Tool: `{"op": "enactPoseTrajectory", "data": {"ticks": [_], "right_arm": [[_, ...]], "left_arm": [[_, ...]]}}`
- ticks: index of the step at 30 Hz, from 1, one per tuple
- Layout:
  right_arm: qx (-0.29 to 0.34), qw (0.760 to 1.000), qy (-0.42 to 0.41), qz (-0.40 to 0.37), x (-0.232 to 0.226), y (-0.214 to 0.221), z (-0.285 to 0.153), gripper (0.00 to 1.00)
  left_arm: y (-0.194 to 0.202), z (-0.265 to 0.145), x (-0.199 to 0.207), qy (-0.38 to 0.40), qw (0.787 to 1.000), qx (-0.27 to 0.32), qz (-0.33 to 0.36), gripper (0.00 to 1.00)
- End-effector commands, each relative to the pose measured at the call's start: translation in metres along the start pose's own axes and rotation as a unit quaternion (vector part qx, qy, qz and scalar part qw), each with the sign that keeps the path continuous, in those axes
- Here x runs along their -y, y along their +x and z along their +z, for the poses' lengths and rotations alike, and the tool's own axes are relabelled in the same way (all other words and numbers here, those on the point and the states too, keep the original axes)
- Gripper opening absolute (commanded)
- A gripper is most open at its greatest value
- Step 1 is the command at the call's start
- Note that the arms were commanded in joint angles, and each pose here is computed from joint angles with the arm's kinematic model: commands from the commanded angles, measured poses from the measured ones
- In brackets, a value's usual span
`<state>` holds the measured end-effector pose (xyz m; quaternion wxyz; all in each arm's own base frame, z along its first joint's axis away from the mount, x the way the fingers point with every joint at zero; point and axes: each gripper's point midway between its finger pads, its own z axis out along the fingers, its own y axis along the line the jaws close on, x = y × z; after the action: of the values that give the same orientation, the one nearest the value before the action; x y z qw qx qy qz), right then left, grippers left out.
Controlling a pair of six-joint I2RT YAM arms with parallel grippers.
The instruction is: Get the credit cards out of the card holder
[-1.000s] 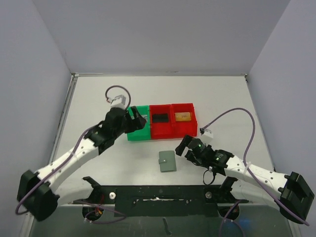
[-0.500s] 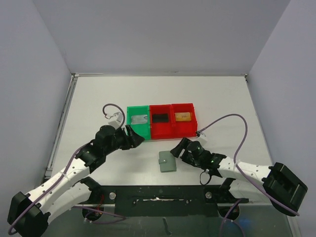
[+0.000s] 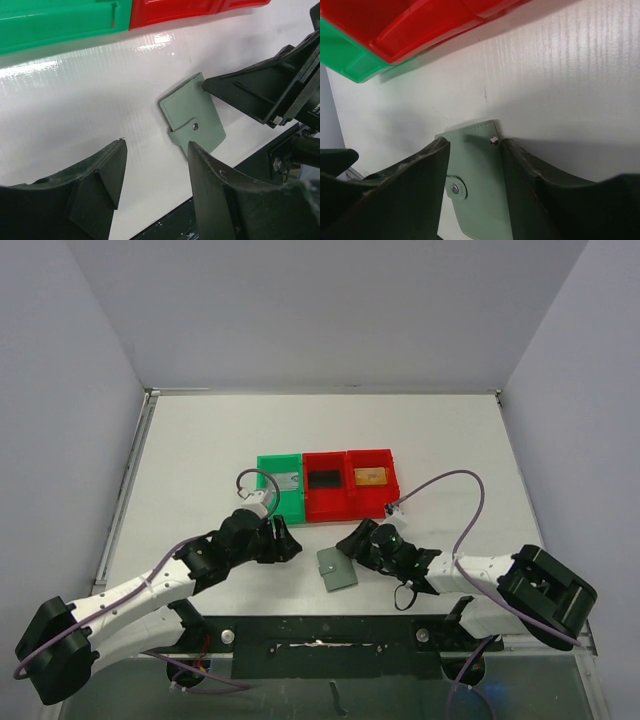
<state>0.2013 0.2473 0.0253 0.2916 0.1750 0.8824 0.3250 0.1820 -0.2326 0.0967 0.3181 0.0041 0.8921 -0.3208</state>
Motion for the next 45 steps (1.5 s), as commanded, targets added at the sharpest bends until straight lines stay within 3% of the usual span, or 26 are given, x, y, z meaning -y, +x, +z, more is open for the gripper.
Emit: {"op": "enactPoseTrajectory", "data": {"ticks": [1, 10, 21, 25, 33, 38, 45], "right_arm": [[-0.04, 0.997, 0.055, -0.034, 0.035, 0.024, 0.002, 0.42], [-0.04, 0.998, 0.037, -0.04, 0.025, 0.024, 0.005, 0.2], [-0.006, 1.0, 0.005, -0.006, 0.014, 0.012, -0.006, 0.1], [-0.004, 1.0, -0.007, -0.005, 0.009, 0.01, -0.01, 0.12], [-0.027, 1.0, 0.0, -0.011, 0.015, 0.019, -0.017, 0.38], [-0.042, 0.999, -0.014, -0.019, 0.012, 0.03, -0.019, 0.39], [-0.059, 0.997, -0.032, -0.026, 0.001, 0.04, -0.013, 0.38]], "left_arm": [[-0.007, 0.008, 0.006, 0.021, 0.999, 0.023, 0.013, 0.5], [0.002, 0.029, 0.011, 0.016, 1.0, 0.004, 0.013, 0.5], [0.007, 0.052, 0.038, 0.017, 0.999, -0.01, 0.025, 0.58], [0.016, 0.056, 0.046, -0.004, 0.999, -0.026, 0.044, 0.58], [0.046, 0.056, 0.045, -0.023, 0.995, -0.06, 0.081, 0.54], [0.057, 0.06, 0.046, -0.03, 0.991, -0.079, 0.103, 0.45], [0.065, 0.065, 0.039, -0.061, 0.985, -0.095, 0.134, 0.43]]}}
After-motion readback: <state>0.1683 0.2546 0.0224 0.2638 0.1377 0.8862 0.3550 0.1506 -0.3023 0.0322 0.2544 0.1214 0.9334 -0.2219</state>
